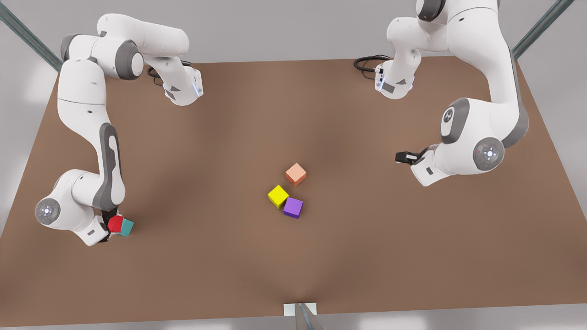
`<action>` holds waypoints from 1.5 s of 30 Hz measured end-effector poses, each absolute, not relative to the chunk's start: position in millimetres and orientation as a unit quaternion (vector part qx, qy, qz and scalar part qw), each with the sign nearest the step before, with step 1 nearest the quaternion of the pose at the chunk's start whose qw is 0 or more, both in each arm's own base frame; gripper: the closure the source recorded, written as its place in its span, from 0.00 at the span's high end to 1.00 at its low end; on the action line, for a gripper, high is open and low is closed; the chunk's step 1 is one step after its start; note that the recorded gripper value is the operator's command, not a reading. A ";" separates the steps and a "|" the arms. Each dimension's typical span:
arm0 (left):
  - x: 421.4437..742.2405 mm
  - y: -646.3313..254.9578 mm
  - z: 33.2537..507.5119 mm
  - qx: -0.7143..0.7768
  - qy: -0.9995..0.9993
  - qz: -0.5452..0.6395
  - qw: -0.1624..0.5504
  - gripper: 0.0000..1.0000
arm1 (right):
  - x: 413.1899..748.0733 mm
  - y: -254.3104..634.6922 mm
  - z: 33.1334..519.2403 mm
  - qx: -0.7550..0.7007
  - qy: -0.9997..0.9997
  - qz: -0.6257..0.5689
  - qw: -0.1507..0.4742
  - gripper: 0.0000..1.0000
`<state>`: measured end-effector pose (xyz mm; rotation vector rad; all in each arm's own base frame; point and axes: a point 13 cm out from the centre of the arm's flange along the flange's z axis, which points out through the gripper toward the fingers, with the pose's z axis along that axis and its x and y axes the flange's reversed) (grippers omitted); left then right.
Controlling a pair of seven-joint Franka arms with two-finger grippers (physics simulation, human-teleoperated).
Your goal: Pick up red wooden cube and pass to hand red wooden cube and place in blue wooden cube
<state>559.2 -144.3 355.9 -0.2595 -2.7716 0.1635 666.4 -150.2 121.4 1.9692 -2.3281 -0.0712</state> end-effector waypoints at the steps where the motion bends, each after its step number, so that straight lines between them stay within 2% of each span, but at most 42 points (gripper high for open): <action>1: 559.1 -143.8 355.7 -0.089 -0.979 0.057 0.176 1.00 | 665.7 -150.1 121.6 0.643 -0.764 -0.024 0.046 0.62; 2: 559.2 -142.9 355.6 -0.087 -0.979 0.057 0.177 1.00 | 665.1 -149.6 121.5 0.642 -0.765 -0.024 0.046 0.71; 3: 559.1 -142.5 355.5 -0.085 -0.979 0.057 0.177 1.00 | 664.5 -149.1 121.4 0.640 -0.767 -0.025 0.045 1.00; 16: 558.4 -142.6 354.6 -0.070 -0.980 0.054 0.180 1.00 | 671.1 -147.0 131.7 0.624 -0.781 -0.022 0.032 1.00; 23: 558.9 -141.7 350.0 -0.065 -0.979 0.053 0.184 1.00 | 701.6 -141.4 173.4 0.616 -0.787 -0.008 -0.003 1.00; 27: 559.8 -139.9 347.4 -0.061 -0.979 0.052 0.186 1.00 | 703.3 -137.6 195.4 0.589 -0.807 -0.032 -0.012 1.00; 30: 562.1 -138.9 356.6 -0.060 -0.980 0.054 0.180 1.00 | 689.6 -120.5 209.0 0.534 -0.842 -0.078 -0.004 1.00; 33: 563.5 -136.8 369.9 -0.056 -0.981 0.062 0.178 1.00 | 682.9 -73.8 251.4 0.491 -0.867 -0.084 0.021 1.00; 34: 563.1 -134.6 374.2 -0.054 -0.981 0.064 0.178 1.00 | 684.2 -50.7 290.0 0.481 -0.873 -0.076 0.020 1.00; 35: 563.3 -134.3 379.0 -0.054 -0.981 0.066 0.176 1.00 | 670.5 -32.9 343.1 0.466 -0.882 -0.071 0.014 1.00; 37: 563.7 -129.3 384.3 -0.049 -0.981 0.068 0.176 1.00 | 618.0 -19.5 400.0 0.423 -0.903 -0.071 0.021 1.00; 38: 564.0 -124.9 385.8 -0.046 -0.981 0.069 0.176 1.00 | 587.4 -16.7 408.5 0.400 -0.913 -0.076 0.031 1.00; 40: 561.8 -122.6 387.5 -0.044 -0.980 0.070 0.180 1.00 | 560.3 -20.3 415.0 0.351 -0.933 -0.073 0.042 1.00; 45: 556.7 -123.0 388.2 -0.044 -0.978 0.070 0.190 1.00 | 565.3 -16.1 436.8 0.256 -0.965 -0.044 0.049 1.00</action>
